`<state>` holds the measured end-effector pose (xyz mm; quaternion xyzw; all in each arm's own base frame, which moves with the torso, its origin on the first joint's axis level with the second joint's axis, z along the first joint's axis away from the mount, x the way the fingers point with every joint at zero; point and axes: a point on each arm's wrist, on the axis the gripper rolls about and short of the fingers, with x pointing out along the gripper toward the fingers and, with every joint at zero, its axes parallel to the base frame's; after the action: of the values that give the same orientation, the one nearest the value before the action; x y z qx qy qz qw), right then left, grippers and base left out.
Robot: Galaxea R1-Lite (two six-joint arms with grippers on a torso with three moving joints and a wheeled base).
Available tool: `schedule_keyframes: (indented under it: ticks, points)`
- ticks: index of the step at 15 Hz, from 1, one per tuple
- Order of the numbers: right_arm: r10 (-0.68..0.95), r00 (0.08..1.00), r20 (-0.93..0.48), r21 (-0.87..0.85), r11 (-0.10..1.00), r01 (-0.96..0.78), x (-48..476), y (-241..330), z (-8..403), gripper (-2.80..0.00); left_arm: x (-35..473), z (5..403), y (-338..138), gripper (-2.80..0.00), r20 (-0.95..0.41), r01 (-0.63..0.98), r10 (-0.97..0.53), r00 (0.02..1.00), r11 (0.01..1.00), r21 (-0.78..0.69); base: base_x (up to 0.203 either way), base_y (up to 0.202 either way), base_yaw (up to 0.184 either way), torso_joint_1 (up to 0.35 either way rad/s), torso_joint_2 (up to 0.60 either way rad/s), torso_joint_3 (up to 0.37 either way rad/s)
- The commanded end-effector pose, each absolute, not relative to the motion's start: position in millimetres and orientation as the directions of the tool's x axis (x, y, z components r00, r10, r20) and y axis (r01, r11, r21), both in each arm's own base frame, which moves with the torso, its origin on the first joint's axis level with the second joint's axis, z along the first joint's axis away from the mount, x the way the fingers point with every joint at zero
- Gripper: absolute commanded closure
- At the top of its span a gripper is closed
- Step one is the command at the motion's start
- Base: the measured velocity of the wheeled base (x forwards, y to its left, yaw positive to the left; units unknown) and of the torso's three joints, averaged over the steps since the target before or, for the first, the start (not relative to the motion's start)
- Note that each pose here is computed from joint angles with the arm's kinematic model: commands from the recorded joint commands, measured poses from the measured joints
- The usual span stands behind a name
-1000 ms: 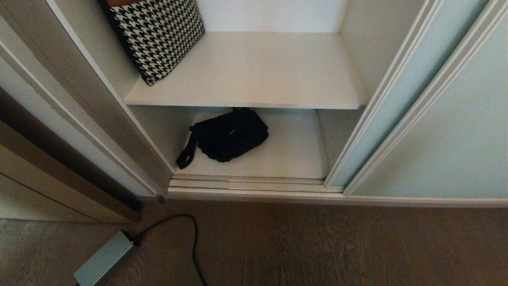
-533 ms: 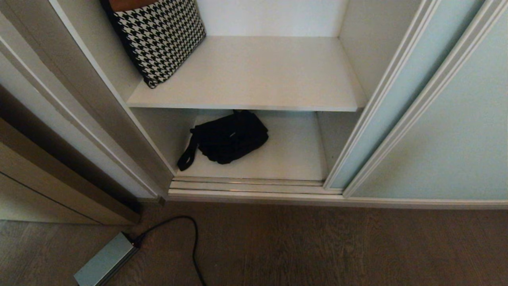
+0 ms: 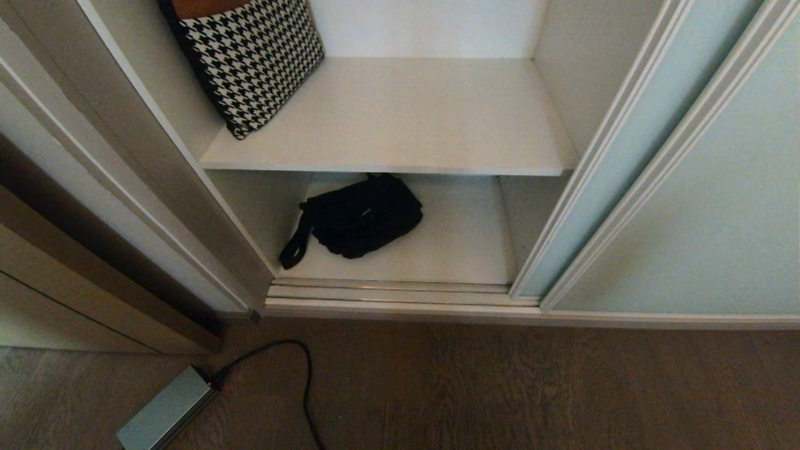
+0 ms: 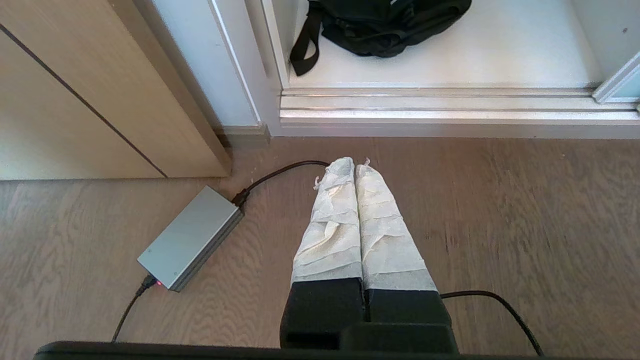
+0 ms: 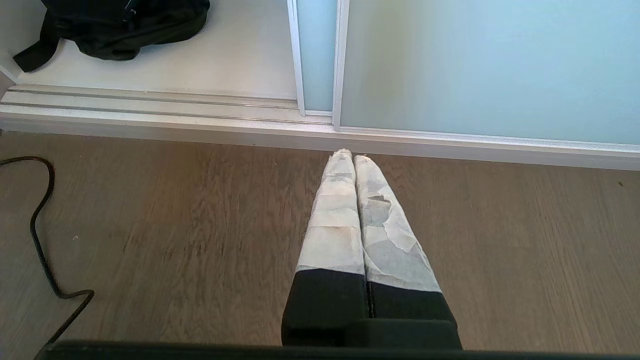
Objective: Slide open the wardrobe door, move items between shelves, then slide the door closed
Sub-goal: Close the door
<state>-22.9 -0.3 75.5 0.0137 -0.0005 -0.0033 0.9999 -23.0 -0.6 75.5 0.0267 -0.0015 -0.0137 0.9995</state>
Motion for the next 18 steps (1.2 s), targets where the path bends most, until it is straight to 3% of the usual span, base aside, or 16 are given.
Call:
schedule_keyframes:
  ticks: [1, 10, 18]
  points:
    - [-0.006, 1.0, 0.003, 0.028, 1.0, 0.006, -23.0, -0.3, 75.4, 0.0, -22.8, 75.5, -0.6, 0.0, 0.0, 0.028, -0.028, 1.0, 0.998, 0.054, 0.0, 0.0, 0.0, 0.0, 0.0, 0.0]
    - [-0.009, 1.0, 0.011, 0.022, 1.0, 0.009, -24.0, -0.4, 77.4, 0.0, -22.8, 75.5, -0.6, 0.0, 0.0, 0.028, -0.028, 1.0, 0.998, 0.054, 0.0, 0.0, 0.0, 0.0, 0.0, 0.0]
    - [0.074, 0.994, 0.082, 0.044, 0.996, -0.078, -104.3, 0.1, 236.9, 0.0, -22.8, 75.6, -0.6, 0.0, 0.002, 0.027, -0.028, 1.0, 0.998, 0.054, 0.0, 0.0, 0.0, 0.0, 0.0, 0.0]
